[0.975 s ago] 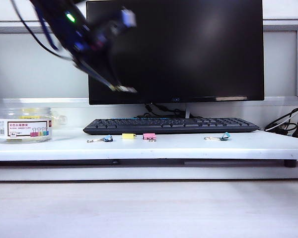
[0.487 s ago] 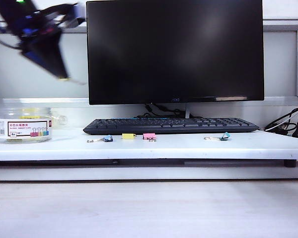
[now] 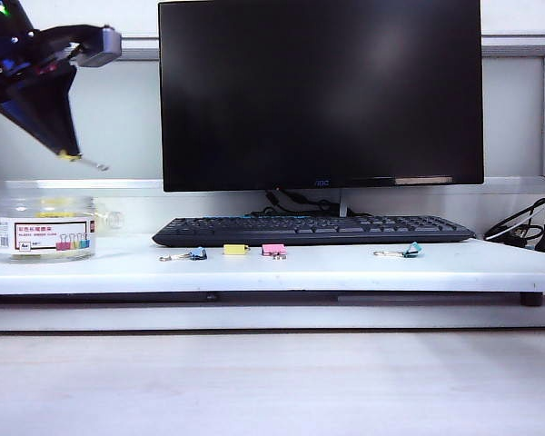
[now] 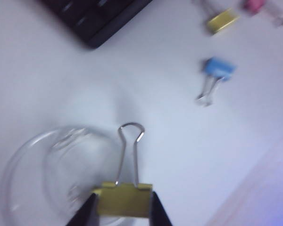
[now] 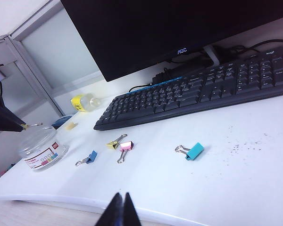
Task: Pick up the clips with the largest number of clips of the same color on the table and place them in a round transparent plastic box.
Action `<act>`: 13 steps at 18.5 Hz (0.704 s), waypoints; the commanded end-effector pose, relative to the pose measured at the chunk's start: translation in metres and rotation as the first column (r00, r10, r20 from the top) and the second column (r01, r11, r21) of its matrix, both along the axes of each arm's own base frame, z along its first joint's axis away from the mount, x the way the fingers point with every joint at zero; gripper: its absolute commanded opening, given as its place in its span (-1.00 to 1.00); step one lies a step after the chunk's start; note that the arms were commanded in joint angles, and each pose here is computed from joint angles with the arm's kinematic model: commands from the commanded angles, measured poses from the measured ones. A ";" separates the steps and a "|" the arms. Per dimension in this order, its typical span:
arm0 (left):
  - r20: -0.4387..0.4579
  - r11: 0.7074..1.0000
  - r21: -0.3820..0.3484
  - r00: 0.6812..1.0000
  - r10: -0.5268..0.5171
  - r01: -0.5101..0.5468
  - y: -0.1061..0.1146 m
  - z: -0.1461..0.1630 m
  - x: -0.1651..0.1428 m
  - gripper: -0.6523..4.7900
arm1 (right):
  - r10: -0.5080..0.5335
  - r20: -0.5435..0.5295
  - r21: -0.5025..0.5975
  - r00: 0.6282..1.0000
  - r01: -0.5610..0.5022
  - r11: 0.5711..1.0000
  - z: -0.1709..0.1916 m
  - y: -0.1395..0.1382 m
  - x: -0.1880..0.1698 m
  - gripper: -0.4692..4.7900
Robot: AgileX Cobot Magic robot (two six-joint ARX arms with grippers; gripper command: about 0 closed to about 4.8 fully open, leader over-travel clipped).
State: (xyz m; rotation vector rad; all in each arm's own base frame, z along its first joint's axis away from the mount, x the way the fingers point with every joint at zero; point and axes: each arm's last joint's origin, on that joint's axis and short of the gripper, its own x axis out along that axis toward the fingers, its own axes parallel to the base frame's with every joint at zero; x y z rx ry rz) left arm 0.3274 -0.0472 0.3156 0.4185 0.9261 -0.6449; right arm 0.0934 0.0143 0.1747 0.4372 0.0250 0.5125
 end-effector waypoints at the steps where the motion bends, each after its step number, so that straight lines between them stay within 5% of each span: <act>1: 0.023 0.996 0.059 0.998 0.066 -0.067 0.003 0.001 0.001 -0.47 | 0.002 0.017 0.001 1.000 -0.002 1.000 0.001 0.000 0.000 -0.83; 13: -0.006 0.978 0.048 0.979 0.203 -0.203 0.021 -0.029 0.004 -0.44 | 0.002 0.019 0.001 1.000 -0.002 1.000 0.001 0.000 0.000 -0.83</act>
